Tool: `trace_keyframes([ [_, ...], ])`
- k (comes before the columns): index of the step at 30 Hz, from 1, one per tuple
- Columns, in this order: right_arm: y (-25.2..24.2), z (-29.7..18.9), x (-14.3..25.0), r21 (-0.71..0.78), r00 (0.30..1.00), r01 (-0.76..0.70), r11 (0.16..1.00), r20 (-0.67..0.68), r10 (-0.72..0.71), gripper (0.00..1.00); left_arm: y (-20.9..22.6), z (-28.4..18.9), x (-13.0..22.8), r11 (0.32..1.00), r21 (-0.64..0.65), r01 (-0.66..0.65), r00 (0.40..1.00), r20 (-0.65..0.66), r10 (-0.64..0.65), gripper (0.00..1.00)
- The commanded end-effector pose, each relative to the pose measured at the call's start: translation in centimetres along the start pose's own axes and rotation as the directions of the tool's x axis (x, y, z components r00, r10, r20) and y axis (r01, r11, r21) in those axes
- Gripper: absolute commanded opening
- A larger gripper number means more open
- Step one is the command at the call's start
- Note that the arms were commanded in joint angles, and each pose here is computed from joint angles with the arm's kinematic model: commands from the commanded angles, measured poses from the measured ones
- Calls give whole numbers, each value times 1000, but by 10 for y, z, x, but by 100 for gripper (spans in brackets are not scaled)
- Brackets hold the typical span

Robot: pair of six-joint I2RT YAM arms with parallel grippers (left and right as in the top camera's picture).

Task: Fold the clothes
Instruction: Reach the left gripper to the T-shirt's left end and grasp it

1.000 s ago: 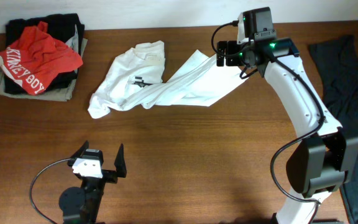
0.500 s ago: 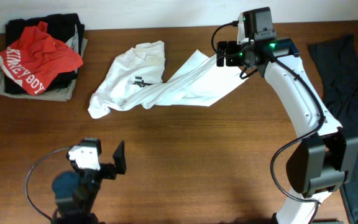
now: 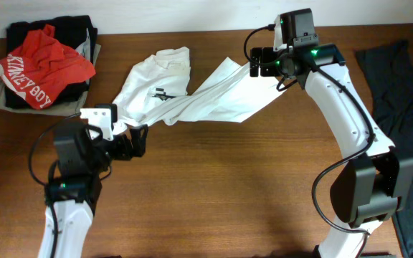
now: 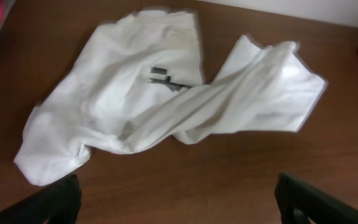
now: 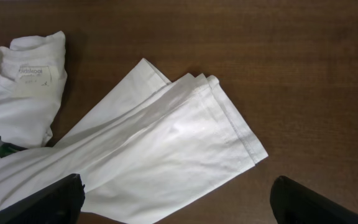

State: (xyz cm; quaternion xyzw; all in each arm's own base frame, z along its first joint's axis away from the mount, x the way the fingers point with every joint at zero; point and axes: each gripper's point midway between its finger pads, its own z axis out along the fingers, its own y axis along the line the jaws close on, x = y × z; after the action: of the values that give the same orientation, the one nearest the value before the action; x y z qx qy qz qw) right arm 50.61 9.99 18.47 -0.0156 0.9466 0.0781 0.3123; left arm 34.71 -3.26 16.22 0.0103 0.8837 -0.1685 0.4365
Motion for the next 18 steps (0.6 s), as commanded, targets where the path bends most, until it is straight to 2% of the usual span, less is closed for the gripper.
trace_keyframes([
  [1, -1, 2, 2, 0, 1000, -13, 1000, -5, 13, 99, 48, -4, -10, 958, -217, 189, 979, -32, -200, 99],
  [2, -1, 2, 2, 0, 1000, -13, 1000, -5, 13, 99, 69, -9, -4, 928, -305, 216, 965, -75, -250, 99],
  [5, -1, 2, 2, 0, 1000, -13, 1000, -5, 13, 99, 98, -9, 13, 875, -415, 248, 924, -169, -342, 99],
  [12, -1, 2, 2, 0, 1000, -13, 1000, -5, 13, 99, 116, 30, 40, 869, -418, 265, 887, -248, -389, 99],
  [18, -1, 2, 2, 0, 1000, -13, 1000, -5, 13, 99, 130, 61, 53, 872, -408, 268, 882, -261, -393, 99],
])
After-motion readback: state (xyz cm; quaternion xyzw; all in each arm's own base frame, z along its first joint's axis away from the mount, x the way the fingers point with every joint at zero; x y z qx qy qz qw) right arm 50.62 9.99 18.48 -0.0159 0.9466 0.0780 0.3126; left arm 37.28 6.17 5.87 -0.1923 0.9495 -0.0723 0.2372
